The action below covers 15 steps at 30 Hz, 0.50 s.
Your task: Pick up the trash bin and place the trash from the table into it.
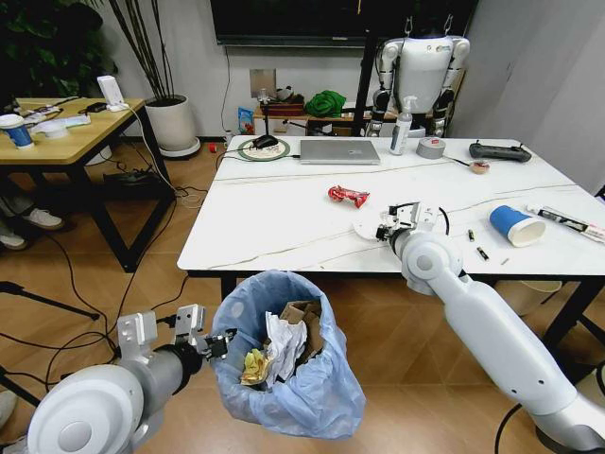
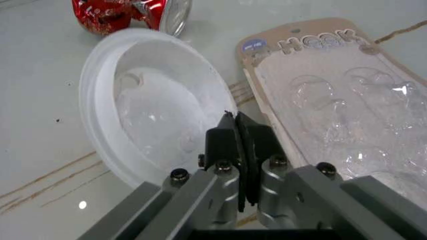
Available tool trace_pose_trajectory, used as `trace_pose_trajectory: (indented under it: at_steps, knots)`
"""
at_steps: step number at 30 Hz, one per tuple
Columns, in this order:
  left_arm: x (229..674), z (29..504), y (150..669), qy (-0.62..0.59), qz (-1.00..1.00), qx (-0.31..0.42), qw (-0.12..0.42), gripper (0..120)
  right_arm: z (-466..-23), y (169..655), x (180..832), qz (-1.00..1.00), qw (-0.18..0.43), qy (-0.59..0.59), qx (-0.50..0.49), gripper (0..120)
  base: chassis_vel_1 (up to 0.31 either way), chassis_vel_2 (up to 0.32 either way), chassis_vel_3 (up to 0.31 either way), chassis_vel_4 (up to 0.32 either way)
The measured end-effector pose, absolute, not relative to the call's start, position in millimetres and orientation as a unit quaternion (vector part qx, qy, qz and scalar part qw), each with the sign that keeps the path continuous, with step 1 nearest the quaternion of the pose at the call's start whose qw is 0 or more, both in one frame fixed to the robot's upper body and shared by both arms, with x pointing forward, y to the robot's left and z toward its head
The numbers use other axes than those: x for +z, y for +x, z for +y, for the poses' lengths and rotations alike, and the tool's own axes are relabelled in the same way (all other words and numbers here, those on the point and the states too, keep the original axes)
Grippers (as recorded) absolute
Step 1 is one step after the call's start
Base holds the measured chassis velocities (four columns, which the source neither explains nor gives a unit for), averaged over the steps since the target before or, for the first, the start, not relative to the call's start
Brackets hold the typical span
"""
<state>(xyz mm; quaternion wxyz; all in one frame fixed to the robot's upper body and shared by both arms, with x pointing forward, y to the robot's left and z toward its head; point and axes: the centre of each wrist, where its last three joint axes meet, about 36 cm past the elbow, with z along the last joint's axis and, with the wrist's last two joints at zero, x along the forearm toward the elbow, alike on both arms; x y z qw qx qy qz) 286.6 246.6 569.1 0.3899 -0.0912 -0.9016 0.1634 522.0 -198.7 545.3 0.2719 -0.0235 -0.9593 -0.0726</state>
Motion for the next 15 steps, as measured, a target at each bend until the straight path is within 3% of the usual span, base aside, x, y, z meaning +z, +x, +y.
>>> trace_pose_trajectory:
  at_steps: [15]
  knots:
    - [569.1,247.8,286.3,-0.090,-0.902,0.163,0.390,0,-198.8,518.9,548.9,-0.962,0.261,-0.026,-0.072,0,0.000,0.000,0.000,0.000]
